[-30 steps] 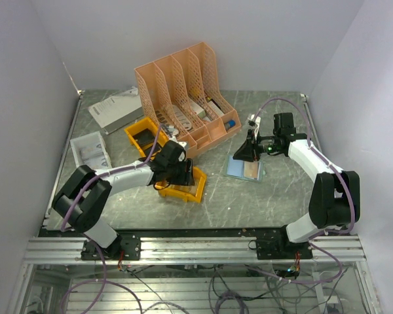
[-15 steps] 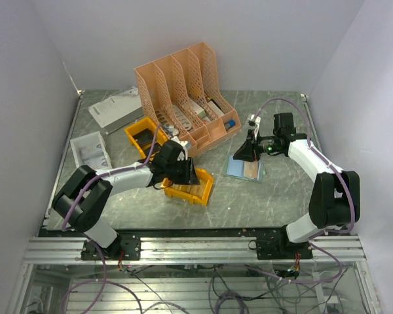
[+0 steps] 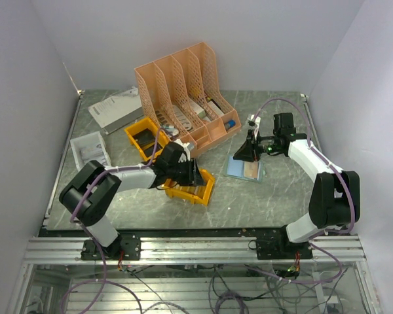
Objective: Put the credit cards into the card holder
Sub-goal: Pick up the credit card from the storage box.
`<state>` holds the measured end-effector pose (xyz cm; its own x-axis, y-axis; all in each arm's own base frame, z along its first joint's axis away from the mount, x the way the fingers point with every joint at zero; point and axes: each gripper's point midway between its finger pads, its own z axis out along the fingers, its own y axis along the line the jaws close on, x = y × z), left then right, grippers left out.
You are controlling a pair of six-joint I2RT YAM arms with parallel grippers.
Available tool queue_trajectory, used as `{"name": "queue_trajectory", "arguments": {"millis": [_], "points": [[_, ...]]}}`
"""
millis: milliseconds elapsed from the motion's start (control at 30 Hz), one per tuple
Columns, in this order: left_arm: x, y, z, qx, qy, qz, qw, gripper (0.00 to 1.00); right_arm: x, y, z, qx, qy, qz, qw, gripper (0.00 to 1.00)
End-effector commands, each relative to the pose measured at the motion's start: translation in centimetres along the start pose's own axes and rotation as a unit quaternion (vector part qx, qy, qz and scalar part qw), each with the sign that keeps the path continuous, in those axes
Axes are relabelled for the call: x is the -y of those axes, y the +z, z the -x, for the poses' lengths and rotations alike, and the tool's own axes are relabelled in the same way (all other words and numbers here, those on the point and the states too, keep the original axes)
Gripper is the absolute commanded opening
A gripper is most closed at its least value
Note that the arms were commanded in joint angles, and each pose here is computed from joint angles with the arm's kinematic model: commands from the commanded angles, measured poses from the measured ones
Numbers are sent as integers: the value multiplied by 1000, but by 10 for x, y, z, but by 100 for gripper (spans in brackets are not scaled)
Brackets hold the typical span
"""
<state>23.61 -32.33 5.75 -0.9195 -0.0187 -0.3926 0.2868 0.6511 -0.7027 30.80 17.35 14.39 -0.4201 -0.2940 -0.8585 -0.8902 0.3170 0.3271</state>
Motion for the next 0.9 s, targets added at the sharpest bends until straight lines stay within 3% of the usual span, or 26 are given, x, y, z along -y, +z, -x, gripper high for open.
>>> {"name": "queue_trajectory", "arguments": {"millis": [0, 367, 667, 867], "points": [[-5, 3, 4, 0, 21, 38, 999, 48, 3, 2, 3, -2, -7, 1, 1000, 19], [2, 10, 1, -12, 24, 22, 999, 41, 4, 2, 2, -3, -6, 0, 1000, 19], [-15, 23, -5, -35, 41, 81, 995, 36, 3, 1, 3, -4, -8, 0, 1000, 19], [-16, 20, -2, -34, 48, 92, 994, 11, 3, 1, 3, -5, -9, 0, 1000, 20]]}}
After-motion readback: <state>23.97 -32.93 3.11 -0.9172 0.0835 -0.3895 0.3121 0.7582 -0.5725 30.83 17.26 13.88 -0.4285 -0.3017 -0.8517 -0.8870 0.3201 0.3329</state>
